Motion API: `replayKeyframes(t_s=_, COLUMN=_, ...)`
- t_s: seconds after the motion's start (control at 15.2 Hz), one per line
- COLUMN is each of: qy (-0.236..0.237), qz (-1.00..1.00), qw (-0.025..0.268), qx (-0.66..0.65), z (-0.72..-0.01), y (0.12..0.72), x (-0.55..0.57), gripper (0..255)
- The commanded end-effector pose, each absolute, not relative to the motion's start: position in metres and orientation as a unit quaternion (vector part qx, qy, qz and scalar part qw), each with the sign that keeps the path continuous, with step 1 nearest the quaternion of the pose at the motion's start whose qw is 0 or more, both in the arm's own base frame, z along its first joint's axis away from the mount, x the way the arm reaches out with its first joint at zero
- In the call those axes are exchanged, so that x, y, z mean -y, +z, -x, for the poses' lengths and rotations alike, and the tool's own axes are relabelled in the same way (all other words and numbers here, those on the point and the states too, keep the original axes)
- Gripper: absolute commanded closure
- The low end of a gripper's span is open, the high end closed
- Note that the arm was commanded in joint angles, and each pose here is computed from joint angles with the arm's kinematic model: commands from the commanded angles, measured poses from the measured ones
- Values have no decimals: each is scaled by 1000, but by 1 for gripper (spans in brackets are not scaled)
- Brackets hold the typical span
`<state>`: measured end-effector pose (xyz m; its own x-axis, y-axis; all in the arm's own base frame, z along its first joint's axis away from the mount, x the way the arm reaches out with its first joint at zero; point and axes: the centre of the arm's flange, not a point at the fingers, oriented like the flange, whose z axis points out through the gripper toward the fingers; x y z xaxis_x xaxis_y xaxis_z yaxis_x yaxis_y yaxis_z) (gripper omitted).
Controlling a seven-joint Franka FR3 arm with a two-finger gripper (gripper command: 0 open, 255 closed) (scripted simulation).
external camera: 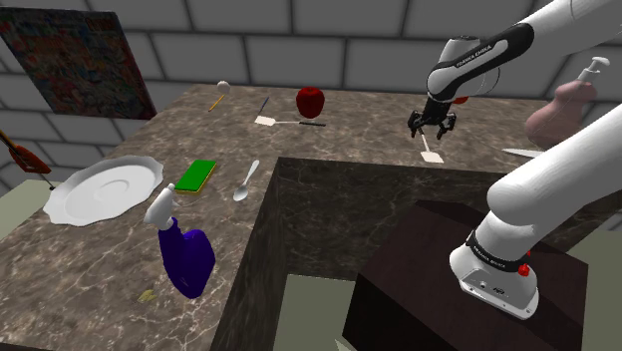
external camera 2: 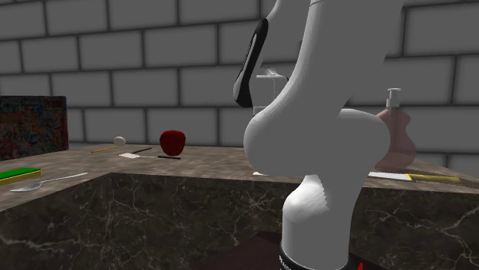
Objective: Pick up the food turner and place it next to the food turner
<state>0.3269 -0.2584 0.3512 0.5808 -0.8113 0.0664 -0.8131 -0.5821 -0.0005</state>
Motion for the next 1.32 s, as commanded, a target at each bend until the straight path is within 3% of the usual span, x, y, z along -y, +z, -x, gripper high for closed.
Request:
replayKeyframes(t_s=0.0, qy=30, qz=-889, qw=15, qx=457, z=-327, y=351, x=258, gripper=0)
replayKeyframes(t_s=0.07, qy=30, qz=-889, qw=15, qx=457, z=-327, y=351, x=258, gripper=255)
replayKeyframes(t_s=0.66, qy=30, qz=-889, qw=15, qx=457, z=-327, y=351, x=258, gripper=255)
replayKeyframes(t_s=1.25, qy=30, qz=-889, qw=15, qx=457, z=-327, y=399, x=258, gripper=255)
